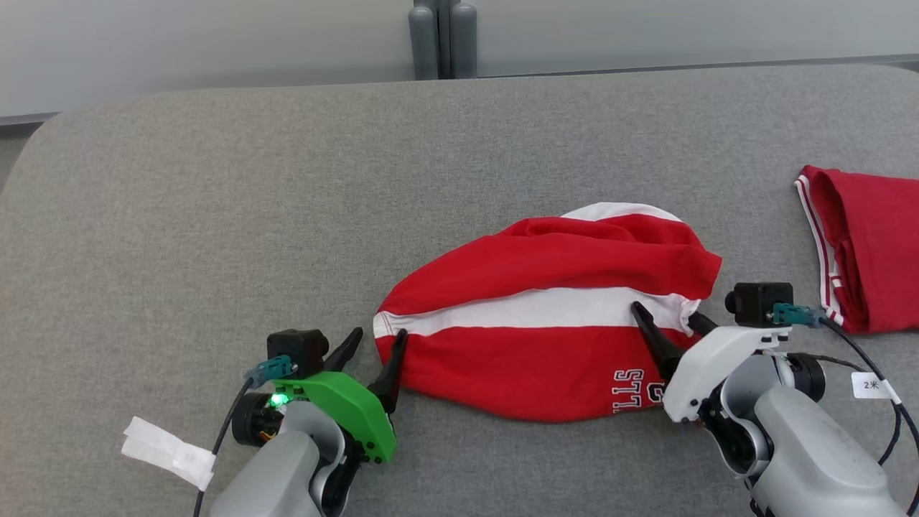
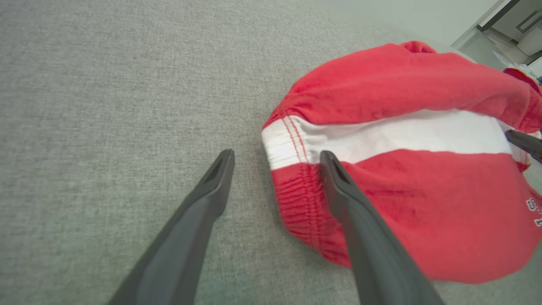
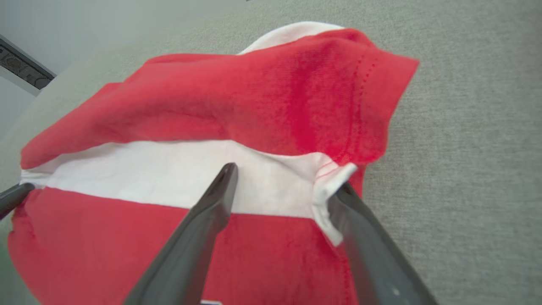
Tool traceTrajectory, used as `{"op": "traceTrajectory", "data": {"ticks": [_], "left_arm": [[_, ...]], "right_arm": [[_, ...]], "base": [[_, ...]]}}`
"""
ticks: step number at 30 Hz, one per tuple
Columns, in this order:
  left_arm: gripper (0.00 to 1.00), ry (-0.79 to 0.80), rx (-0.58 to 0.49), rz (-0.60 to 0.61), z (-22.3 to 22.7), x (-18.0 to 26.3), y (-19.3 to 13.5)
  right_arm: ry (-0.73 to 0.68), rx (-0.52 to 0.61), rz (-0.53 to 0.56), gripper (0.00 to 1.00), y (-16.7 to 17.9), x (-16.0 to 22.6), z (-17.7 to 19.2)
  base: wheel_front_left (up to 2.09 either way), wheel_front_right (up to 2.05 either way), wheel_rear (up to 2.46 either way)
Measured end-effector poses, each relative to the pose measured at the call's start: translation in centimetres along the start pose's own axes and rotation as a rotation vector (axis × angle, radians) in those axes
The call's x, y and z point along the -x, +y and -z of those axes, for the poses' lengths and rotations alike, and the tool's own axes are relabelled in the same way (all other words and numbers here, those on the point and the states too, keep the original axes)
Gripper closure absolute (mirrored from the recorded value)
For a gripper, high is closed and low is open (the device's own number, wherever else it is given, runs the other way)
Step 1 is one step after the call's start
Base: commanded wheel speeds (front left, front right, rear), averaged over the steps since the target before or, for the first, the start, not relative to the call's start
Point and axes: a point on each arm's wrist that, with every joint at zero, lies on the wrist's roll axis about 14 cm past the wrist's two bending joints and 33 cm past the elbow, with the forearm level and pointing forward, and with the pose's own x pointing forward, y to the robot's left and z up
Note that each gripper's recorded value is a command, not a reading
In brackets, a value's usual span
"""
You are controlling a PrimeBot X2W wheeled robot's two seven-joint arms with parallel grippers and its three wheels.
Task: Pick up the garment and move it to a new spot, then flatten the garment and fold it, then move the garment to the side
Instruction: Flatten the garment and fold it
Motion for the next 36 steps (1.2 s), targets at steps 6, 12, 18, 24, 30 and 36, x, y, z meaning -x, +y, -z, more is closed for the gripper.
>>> {"op": "traceTrajectory", "data": {"ticks": [6, 12, 18, 24, 30, 36], "left_arm": [[0.0, 0.004, 0.005, 0.001, -0.1, -0.3, 0.1], [0.0, 0.011, -0.002, 0.022, -0.3, -1.0, -0.5], [1.0, 0.01, 0.013, 0.032, -0.5, -1.4, -0.8], [1.0, 0.018, 0.036, 0.042, -0.5, -1.4, -1.2], [1.0, -0.086, 0.096, 0.093, -3.6, -1.4, -2.6], [1.0, -0.233, 0.109, 0.185, -9.4, -1.4, -4.4]], "right_arm": [[0.008, 0.015, 0.003, 0.0, -0.3, 0.6, 0.1], [0.015, 0.014, -0.004, 0.0, -0.1, 0.0, -0.3], [0.03, 0.02, -0.021, 0.51, 0.4, -0.3, 0.2], [-0.019, 0.021, -0.036, 1.0, 0.7, -0.4, -1.0], [-0.147, 0.009, -0.065, 1.0, 1.3, 0.0, -4.4], [-0.33, 0.053, -0.105, 1.0, 1.6, 0.9, -10.6]], "base": [[0.0, 0.0, 0.0], [0.0, 0.0, 0.0], [0.0, 0.0, 0.0], [0.0, 0.0, 0.0], [0.0, 0.0, 0.0], [0.0, 0.0, 0.0]]}}
